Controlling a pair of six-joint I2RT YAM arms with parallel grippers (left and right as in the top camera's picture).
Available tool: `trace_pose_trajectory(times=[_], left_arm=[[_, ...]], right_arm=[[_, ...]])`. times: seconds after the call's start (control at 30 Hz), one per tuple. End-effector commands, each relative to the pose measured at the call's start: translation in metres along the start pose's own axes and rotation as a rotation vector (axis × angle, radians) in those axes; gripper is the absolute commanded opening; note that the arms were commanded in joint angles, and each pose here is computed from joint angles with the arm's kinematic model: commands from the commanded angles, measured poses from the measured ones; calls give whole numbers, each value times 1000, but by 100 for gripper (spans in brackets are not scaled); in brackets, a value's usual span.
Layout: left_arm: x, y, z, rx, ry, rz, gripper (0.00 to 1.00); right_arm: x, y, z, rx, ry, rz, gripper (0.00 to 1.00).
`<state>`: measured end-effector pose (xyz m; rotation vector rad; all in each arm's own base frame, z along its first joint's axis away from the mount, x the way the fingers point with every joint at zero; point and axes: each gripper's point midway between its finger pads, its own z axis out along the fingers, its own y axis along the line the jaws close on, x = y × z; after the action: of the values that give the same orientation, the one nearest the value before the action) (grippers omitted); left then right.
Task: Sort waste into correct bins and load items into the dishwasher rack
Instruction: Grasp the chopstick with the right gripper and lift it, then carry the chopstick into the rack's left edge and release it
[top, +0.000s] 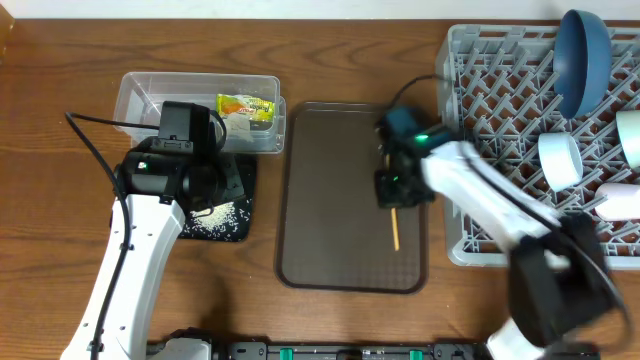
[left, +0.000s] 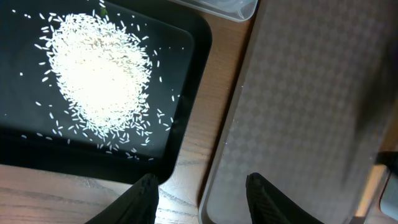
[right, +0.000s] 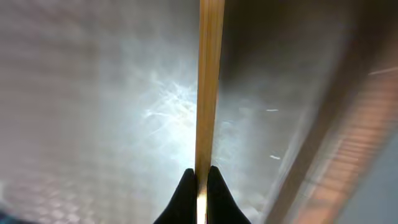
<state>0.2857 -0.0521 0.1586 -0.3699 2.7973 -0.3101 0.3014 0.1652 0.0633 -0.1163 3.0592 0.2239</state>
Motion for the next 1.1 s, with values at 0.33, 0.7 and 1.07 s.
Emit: trace_pose_trajectory(times=[0.33, 0.7, 1.07], left_arm=[[-5, 2, -2, -11, -11, -9, 49], [-6, 1, -2, -9, -18, -8, 49], [-6, 1, -2, -8, -19, -8, 49]], right_arm=[[-22, -108, -98, 114, -248, 127, 1], [-9, -130, -81, 162, -143, 102, 1], [-8, -135, -73, 187, -131, 100, 6]])
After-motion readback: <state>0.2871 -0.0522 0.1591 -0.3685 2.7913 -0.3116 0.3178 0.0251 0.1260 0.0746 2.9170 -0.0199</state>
